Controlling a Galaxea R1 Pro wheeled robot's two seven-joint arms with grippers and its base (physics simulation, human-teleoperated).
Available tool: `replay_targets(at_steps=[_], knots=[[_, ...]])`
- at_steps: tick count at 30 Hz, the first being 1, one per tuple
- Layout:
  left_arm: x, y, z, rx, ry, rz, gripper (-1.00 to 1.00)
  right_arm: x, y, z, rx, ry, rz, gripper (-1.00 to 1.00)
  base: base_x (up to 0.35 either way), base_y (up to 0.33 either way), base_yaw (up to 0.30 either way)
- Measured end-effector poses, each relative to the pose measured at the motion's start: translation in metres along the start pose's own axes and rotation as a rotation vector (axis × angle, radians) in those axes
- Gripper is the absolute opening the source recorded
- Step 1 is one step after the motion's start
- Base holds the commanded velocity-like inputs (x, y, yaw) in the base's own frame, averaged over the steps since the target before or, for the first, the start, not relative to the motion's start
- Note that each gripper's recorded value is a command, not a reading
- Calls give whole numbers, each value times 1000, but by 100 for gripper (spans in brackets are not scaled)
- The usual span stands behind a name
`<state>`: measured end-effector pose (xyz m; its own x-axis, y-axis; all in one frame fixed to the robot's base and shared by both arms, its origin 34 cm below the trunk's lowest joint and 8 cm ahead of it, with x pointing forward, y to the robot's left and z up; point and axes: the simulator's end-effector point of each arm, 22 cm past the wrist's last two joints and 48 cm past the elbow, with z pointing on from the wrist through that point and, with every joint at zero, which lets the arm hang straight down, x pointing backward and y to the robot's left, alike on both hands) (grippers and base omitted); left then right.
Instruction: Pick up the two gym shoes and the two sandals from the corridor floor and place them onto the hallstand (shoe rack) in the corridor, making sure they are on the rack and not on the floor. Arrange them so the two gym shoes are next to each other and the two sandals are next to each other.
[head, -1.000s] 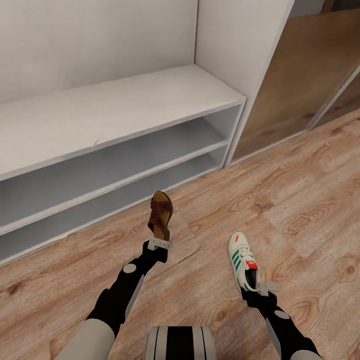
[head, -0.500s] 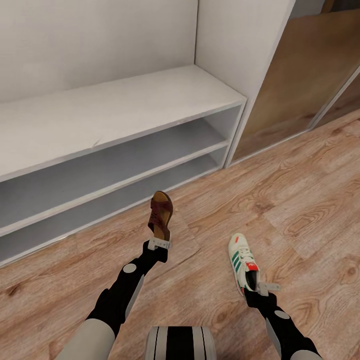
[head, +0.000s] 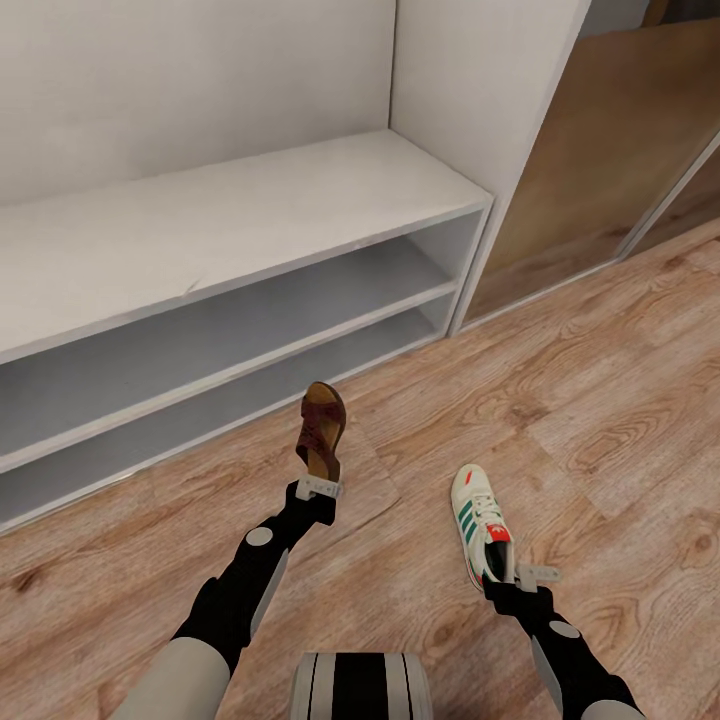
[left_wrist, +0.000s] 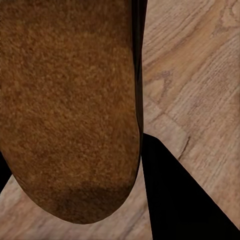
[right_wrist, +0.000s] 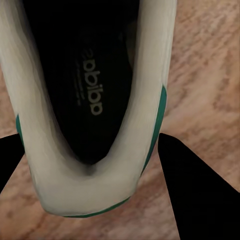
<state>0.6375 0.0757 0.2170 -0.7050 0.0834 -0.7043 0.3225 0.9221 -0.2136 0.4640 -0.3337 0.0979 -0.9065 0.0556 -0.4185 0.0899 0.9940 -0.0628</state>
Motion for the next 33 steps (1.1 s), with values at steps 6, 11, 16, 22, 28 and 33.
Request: replay_targets(at_steps=[6, 11, 16, 22, 28, 33], knots=[[0, 0, 0, 0, -1, 0, -100, 0, 0, 0, 0, 0, 0, -100, 0, 0, 0], [-11, 1, -5, -4, -15, 7, -100, -12, 1, -4, -4, -23, 4, -100, 0, 0, 0], [-21, 4, -10, -13, -29, 15, -100, -32, 1, -9, -8, -74, -1, -100, 0, 0, 0], [-33, 7, -17, -21, -45, 23, -100, -58, 0, -17, -4, -148, -9, -100, 0, 0, 0], [-33, 9, -25, -31, -47, 27, -100, -71, 2, -23, -6, -178, -5, -100, 0, 0, 0], [16, 31, -51, -96, 4, -57, -100, -84, 3, -30, -8, -205, -4, -100, 0, 0, -56]])
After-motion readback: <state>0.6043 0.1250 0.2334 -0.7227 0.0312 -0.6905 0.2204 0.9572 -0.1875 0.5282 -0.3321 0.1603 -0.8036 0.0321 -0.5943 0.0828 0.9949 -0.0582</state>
